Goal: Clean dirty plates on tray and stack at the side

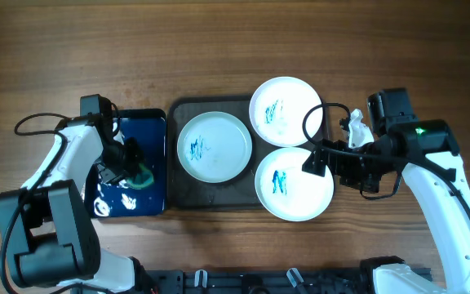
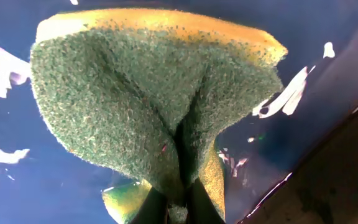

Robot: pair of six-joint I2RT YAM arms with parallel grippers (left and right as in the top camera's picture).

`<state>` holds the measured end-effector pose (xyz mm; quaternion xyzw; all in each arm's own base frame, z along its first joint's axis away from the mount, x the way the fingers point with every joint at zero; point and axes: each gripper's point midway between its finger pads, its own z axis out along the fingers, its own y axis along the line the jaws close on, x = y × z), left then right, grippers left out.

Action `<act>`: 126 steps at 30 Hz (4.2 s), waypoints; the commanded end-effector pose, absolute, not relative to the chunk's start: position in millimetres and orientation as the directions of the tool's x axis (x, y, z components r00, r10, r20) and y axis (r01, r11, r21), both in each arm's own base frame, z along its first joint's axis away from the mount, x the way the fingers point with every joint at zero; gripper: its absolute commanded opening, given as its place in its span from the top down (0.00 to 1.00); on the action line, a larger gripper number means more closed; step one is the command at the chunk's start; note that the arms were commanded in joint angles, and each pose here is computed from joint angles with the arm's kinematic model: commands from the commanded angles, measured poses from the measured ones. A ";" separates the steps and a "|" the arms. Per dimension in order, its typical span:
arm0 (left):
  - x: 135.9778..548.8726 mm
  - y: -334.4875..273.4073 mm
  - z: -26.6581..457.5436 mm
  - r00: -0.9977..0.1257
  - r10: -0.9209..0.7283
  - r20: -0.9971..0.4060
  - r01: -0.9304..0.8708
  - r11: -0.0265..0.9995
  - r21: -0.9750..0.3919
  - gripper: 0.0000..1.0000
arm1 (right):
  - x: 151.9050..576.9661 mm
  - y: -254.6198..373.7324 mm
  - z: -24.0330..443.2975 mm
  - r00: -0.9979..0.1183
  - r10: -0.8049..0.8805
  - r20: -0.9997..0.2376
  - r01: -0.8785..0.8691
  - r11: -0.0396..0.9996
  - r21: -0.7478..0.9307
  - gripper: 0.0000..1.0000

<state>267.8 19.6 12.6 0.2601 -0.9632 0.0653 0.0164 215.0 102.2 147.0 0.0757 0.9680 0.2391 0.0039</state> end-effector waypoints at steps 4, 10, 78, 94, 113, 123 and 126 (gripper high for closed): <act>287.6 7.9 61.0 -0.882 -0.460 -0.105 -0.432 0.877 -0.210 0.96 | 219.4 105.4 152.9 -0.989 0.147 0.022 0.139 0.863 0.486 0.00; 290.6 13.4 107.2 -0.872 -0.366 -0.325 -0.351 0.930 -0.105 0.96 | 219.6 105.3 152.9 -0.989 0.146 0.021 0.138 0.863 0.486 0.00; 318.3 -87.3 160.6 -0.881 -0.226 -0.416 -0.123 0.958 -0.259 0.96 | 291.0 260.7 41.6 -0.998 -0.029 -0.058 -0.060 0.766 0.640 0.22; 318.2 -87.4 160.1 -0.881 -0.226 -0.415 -0.123 0.958 -0.260 0.96 | 312.9 232.3 15.9 -0.984 0.158 -0.082 0.100 0.870 0.483 0.53; 323.4 -94.0 151.2 -0.893 -0.222 -0.392 -0.115 0.954 -0.278 0.96 | 317.2 256.9 5.3 -0.989 0.134 -0.058 0.078 0.819 0.569 0.82; 321.2 -103.1 147.5 -0.908 -0.215 -0.359 -0.098 0.944 -0.316 0.96 | 317.2 255.4 4.4 -0.989 0.134 -0.061 0.077 0.824 0.561 0.95; 320.0 -111.2 134.5 -0.931 -0.194 -0.309 -0.084 0.939 -0.333 0.96 | 316.4 254.3 3.5 -0.990 0.130 -0.061 0.075 0.828 0.556 0.95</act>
